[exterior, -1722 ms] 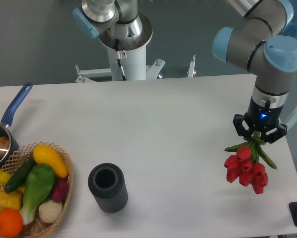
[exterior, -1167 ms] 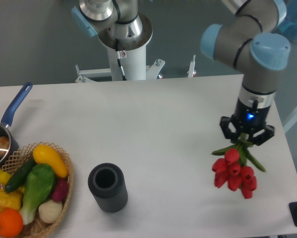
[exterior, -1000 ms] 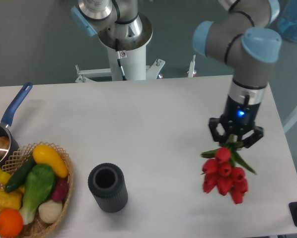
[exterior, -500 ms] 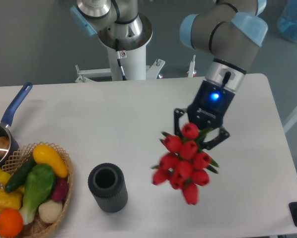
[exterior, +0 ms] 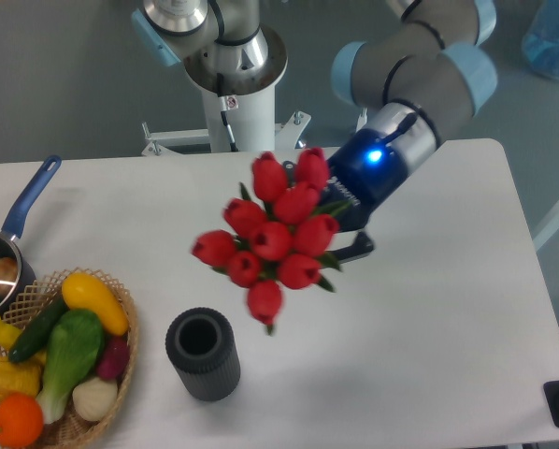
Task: Insert the flowers into the vase
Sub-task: 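Carry the held red tulip bunch over to the black vase, then lower the tulip stems down into the black vase opening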
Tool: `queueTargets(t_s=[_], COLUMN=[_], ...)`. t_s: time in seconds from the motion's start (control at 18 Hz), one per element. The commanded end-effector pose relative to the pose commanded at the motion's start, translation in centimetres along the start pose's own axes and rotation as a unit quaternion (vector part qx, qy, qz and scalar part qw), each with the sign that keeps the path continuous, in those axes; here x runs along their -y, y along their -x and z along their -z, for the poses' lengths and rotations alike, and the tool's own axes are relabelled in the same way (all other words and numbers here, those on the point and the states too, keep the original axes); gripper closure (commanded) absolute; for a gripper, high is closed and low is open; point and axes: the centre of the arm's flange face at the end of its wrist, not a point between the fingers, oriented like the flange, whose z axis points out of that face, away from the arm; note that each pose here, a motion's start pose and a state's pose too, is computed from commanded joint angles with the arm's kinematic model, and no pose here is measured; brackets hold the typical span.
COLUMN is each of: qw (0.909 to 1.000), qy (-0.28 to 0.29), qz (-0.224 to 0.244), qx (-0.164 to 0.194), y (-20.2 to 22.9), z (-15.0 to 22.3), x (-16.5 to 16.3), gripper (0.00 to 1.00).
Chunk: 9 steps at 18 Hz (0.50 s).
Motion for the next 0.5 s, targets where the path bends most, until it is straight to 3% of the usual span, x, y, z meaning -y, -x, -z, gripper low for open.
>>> queueTargets(t_s=[0.5], qw=[0.9978], qy=[-0.016], qz=[0.021], qx=[-0.061], y=[0.2], z=[-6.1], x=[-2.8], gripper=[1.00])
